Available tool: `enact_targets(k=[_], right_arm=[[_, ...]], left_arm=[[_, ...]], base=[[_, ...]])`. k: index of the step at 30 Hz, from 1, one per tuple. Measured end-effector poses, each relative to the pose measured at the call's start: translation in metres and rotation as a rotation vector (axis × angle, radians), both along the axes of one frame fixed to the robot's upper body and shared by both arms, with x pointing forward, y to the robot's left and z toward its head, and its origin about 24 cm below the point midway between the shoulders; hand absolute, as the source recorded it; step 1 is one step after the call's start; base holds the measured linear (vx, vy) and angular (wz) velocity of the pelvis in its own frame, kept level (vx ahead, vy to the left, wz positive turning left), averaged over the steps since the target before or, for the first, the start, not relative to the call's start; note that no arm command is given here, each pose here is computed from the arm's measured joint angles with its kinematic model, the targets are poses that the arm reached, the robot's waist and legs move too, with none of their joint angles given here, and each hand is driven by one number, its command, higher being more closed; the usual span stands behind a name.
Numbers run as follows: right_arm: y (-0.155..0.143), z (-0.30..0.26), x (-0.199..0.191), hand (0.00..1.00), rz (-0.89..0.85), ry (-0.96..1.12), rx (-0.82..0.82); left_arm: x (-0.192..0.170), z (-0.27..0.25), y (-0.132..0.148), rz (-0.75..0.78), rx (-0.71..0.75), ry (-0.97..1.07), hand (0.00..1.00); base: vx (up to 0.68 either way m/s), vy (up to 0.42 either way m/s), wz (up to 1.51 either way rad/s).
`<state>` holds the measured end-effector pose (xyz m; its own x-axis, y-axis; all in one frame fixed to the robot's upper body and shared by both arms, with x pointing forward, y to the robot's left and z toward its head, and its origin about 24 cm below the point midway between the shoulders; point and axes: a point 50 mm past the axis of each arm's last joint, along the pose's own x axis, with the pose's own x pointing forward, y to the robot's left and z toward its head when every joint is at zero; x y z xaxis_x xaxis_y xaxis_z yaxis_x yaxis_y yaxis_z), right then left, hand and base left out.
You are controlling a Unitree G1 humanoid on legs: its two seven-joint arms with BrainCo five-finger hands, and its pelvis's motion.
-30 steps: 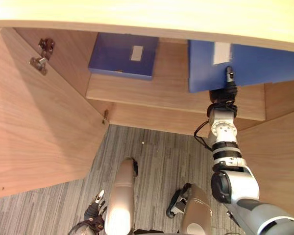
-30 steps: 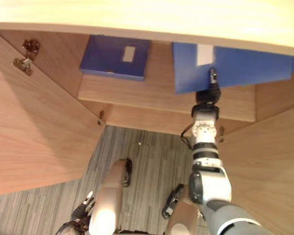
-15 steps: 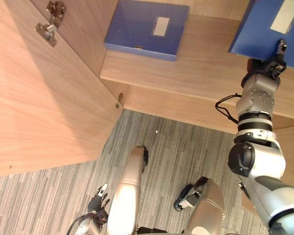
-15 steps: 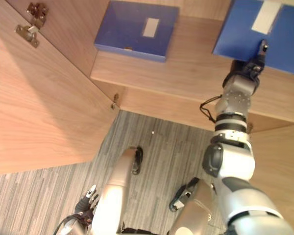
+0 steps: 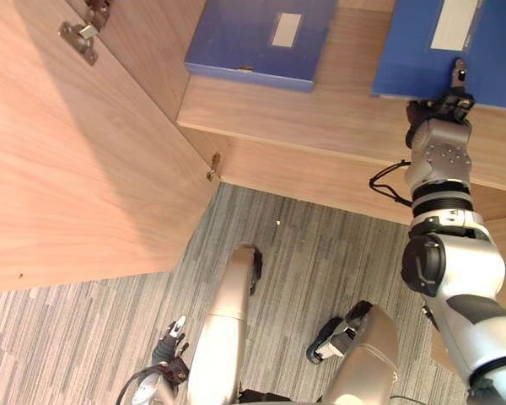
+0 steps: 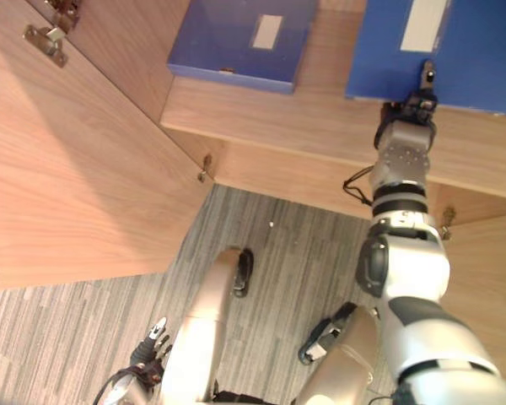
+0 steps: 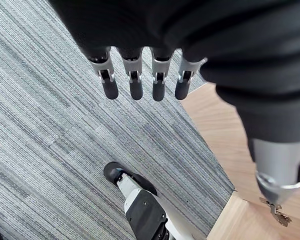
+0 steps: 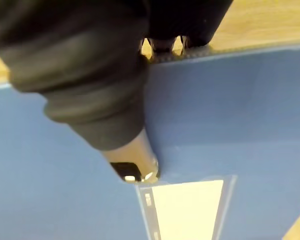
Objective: Walk over to the cabinet, pick up the folder, carry it to the office cabinet, place the folder inside the office cabinet, then close the office cabinet door
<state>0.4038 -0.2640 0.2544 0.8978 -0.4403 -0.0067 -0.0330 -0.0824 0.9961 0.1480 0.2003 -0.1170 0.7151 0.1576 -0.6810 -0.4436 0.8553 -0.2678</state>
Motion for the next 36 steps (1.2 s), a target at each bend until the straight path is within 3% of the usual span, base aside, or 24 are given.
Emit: enact_targets(k=[11,13,15,18,25,36], right_arm=[[-0.009,0.005,-0.004,0.00,-0.036,-0.069,0.028],[-0.005,0.010,-0.003,0.00,-0.017,-0.056,-0.090],[0.003,0.017,0.000,0.00,0.026,-0.013,-0.348],[0.016,0.011,0.006,0.00,0.100,0.078,-0.609],[0.019,-0.014,0.012,0.00,0.177,0.239,-0.867],[-0.015,-0.054,0.000,0.00,0.170,0.526,-1.269]], left_arm=[[0.007,0.005,0.000,0.000,0.001,-0.031,0.00],[0.007,0.005,0.001,0.001,0.001,-0.032,0.00],[0.007,0.005,0.004,0.015,0.001,-0.034,0.00],[0.008,0.006,0.005,0.015,-0.001,-0.041,0.00],[0.008,0.007,0.007,-0.002,-0.002,-0.051,0.00],[0.008,0.008,0.015,0.009,0.012,-0.054,0.00]], base=[[0.00,-0.009,0.01],[0.00,0.000,0.00],[0.01,-0.016,0.01],[0.03,-0.036,0.02],[0.02,-0.038,0.02],[0.01,-0.015,0.01]])
